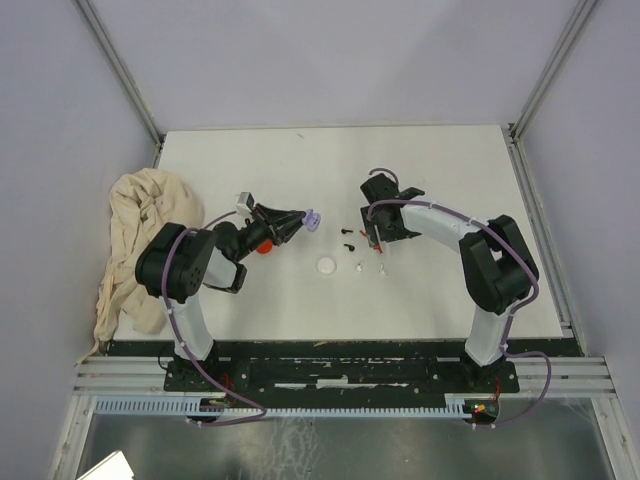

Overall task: Insert the wireless bluetooth earbuds into the charging case
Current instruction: Adjust the earbud at the center of the board, then pick up the earbud from the center of the board, then place the earbud in the charging case.

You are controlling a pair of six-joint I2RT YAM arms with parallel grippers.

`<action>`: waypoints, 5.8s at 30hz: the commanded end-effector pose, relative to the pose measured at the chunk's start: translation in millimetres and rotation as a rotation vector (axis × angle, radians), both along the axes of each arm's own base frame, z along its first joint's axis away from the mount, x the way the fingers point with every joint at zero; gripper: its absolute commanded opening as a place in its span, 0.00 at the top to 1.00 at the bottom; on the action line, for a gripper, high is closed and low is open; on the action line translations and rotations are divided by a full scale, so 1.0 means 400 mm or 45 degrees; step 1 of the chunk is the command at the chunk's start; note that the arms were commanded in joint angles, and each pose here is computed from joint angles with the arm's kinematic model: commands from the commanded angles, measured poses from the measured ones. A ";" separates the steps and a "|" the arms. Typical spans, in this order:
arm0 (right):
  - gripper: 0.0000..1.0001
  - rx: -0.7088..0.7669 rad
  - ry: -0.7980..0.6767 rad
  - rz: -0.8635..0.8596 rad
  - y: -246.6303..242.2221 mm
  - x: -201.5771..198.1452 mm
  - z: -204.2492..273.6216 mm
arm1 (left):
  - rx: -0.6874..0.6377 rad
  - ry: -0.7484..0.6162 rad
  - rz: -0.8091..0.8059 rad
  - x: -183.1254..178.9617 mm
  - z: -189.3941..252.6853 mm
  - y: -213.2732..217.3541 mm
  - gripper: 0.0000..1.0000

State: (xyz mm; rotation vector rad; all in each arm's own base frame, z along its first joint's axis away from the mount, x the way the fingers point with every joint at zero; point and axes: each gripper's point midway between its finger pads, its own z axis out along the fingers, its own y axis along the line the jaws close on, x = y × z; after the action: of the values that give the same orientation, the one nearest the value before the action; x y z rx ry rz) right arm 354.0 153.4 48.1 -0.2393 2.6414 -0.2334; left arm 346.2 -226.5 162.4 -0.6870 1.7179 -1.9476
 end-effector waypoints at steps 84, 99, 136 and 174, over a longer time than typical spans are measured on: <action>0.28 0.352 -0.076 -0.099 0.129 0.240 0.012 | -0.032 -0.240 0.011 -0.015 0.072 0.037 0.97; 0.43 0.309 -0.008 -0.088 0.129 0.234 -0.044 | -0.031 -0.237 0.012 -0.013 0.070 0.037 0.97; 0.98 0.721 -0.686 0.329 0.245 0.249 0.326 | -0.048 -0.221 0.003 -0.011 0.072 0.028 0.97; 0.98 0.900 -1.331 1.315 0.469 -0.047 0.431 | -0.185 -0.162 -0.169 -0.005 0.120 -0.068 0.97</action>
State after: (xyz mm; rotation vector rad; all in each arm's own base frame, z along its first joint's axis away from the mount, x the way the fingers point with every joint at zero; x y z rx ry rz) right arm 332.1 339.3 214.9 -0.8457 1.2438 0.7552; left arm 358.5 -254.3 163.5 -0.7196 1.7528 -2.0761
